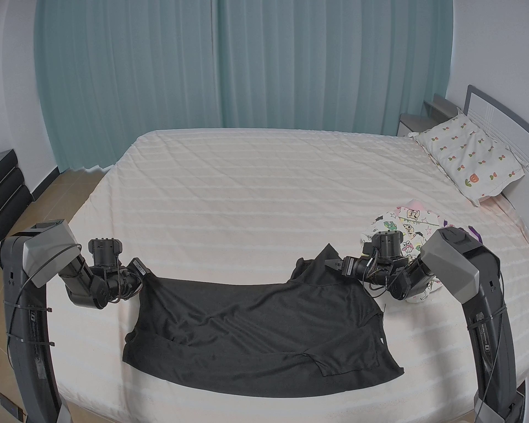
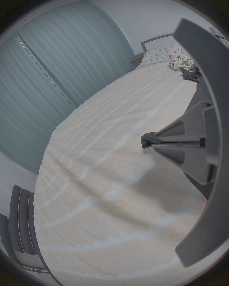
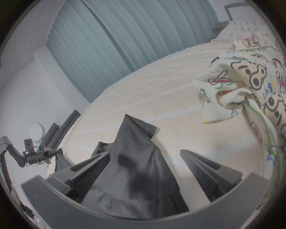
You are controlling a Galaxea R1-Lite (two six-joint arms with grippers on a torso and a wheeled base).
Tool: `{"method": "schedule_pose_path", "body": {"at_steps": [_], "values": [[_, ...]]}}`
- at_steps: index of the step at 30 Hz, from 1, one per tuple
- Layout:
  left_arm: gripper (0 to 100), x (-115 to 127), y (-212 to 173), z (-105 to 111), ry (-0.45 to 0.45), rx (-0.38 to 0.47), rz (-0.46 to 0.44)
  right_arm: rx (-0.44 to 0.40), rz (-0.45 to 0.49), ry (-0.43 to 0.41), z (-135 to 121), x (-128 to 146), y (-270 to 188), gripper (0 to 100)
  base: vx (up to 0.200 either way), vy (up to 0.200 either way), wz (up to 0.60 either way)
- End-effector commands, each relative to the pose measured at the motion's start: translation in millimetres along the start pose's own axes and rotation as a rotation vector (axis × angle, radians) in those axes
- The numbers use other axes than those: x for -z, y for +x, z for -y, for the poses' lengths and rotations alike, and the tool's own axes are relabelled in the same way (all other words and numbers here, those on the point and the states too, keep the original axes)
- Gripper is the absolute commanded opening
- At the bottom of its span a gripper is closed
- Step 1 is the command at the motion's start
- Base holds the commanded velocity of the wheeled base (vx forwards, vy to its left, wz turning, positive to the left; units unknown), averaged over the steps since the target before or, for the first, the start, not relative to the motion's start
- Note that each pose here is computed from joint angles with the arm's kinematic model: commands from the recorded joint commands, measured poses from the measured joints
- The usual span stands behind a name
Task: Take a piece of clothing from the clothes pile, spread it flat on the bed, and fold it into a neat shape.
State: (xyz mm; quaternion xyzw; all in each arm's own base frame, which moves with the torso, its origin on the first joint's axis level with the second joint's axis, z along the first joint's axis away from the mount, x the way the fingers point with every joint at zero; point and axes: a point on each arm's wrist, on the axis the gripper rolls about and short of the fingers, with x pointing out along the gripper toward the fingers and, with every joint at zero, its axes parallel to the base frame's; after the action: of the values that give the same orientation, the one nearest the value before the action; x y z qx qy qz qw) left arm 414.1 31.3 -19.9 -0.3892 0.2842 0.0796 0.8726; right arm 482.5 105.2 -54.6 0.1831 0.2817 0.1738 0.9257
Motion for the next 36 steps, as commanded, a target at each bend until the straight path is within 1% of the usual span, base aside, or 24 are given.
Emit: {"method": "schedule_pose_path", "body": {"at_steps": [1, 5, 6, 10, 13, 16, 20, 23, 24, 25, 26, 27, 31, 36], "values": [[0, 0.6, 0.2, -0.1, 0.000, -0.001, -0.002, -0.010, -0.009, 0.009, 0.4, 2.3, 1.1, 100, 0.000, 0.000, 0.00], [0, 0.2, 0.1, -0.7, -0.001, -0.002, -0.002, -0.014, -0.011, 0.014, 0.4, 2.6, 1.1, 100, 0.000, 0.000, 0.00], [0, 0.7, 0.2, -0.2, 0.000, -0.002, -0.003, -0.016, -0.010, 0.016, 0.1, 2.2, 0.7, 0, 0.000, 0.000, 0.00], [0, 0.2, 0.1, -0.7, -0.001, -0.002, -0.002, -0.022, 0.008, 0.047, -0.7, 0.4, -2.6, 0, 0.000, 0.000, 0.00], [0, -0.4, 0.3, -0.1, -0.002, -0.001, 0.001, -0.022, 0.007, 0.048, -0.1, 1.5, -4.5, 0, 0.000, 0.000, 0.00], [0, -4.0, 0.3, 2.3, -0.001, 0.007, 0.014, -0.054, 0.007, 0.048, -2.8, -1.9, -15.0, 0, 0.000, 0.000, 0.00], [0, -6.2, -1.7, 3.0, 0.003, 0.006, 0.022, -0.059, 0.042, 0.048, -1.2, -10.2, -23.4, 0, 0.000, 0.000, 0.00], [0, -15.2, -9.4, 7.0, 0.004, 0.013, 0.042, -0.074, 0.086, 0.073, -5.8, -21.9, -34.4, 0, 0.000, 0.000, 0.00], [0, -15.2, -9.4, 7.0, 0.004, 0.013, 0.042, -0.072, 0.087, 0.075, -5.4, -22.4, -35.0, 0, 0.000, 0.000, 0.00], [0, -16.4, -10.2, 7.4, 0.007, 0.014, 0.047, -0.080, 0.111, 0.091, -7.6, -31.4, -41.4, 0, 0.000, 0.000, 0.00], [0, -16.3, -10.2, 7.3, 0.008, 0.013, 0.046, -0.082, 0.114, 0.094, -8.2, -32.5, -42.0, 0, 0.000, 0.000, 0.00], [0, -17.5, -10.6, 7.6, 0.019, 0.014, 0.051, -0.086, 0.128, 0.105, -11.4, -39.0, -47.1, 0, 0.000, 0.000, 0.00], [0, -20.7, -17.1, 13.0, 0.037, 0.024, 0.061, -0.093, 0.139, 0.120, -15.2, -44.6, -54.6, 0, 0.000, 0.000, 0.00], [0, -24.1, -23.4, 15.9, 0.082, 0.009, 0.053, -0.095, 0.166, 0.135, -12.4, -50.5, -61.3, 0, 0.000, 0.000, 0.00]]}}
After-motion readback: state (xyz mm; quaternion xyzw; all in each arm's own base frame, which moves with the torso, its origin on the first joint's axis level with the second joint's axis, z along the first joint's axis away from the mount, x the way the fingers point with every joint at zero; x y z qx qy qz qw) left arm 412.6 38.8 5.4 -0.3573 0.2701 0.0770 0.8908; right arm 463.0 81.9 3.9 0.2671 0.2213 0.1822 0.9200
